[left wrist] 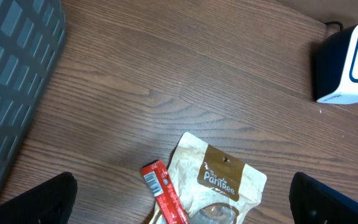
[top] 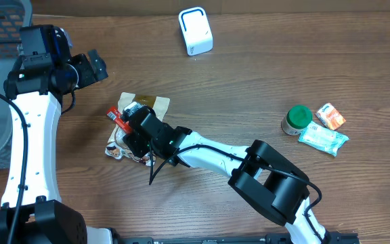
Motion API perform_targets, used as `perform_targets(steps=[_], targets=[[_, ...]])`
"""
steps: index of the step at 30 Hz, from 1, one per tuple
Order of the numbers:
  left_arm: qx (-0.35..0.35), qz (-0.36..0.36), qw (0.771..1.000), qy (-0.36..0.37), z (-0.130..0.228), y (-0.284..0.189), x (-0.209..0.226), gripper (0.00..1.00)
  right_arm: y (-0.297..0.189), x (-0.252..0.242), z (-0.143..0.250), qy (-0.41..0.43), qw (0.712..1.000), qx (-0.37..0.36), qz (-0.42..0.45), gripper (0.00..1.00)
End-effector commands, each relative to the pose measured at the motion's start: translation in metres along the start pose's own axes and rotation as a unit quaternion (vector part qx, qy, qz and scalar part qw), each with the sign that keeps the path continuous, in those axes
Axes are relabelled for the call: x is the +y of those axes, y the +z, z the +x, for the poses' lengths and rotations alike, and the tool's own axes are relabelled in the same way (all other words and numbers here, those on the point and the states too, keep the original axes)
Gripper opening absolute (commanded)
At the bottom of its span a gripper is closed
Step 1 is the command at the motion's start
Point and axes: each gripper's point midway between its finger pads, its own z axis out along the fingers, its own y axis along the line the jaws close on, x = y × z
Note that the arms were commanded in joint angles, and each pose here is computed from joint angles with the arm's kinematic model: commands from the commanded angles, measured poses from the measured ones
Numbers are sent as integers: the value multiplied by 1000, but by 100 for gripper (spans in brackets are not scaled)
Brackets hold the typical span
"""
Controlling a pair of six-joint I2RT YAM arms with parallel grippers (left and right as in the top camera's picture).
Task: Scan the item barcode
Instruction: 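Lower the right gripper onto the red stick snack and grasp it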
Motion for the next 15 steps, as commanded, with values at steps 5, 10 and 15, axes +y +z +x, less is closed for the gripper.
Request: perform_targets(steps=[5,10,15], targets=[[-13,10,1000,-2,-7,-8,-8,100,3,-13,1,-3,999,-9,37,39],[-13,10,1000,-2,-7,-8,-8,100,3,-16,5,-1,999,0,40,35],[-13,10,1000,-2,-7,-8,-8,100,3,-17,8,-1,999,8,42,29]])
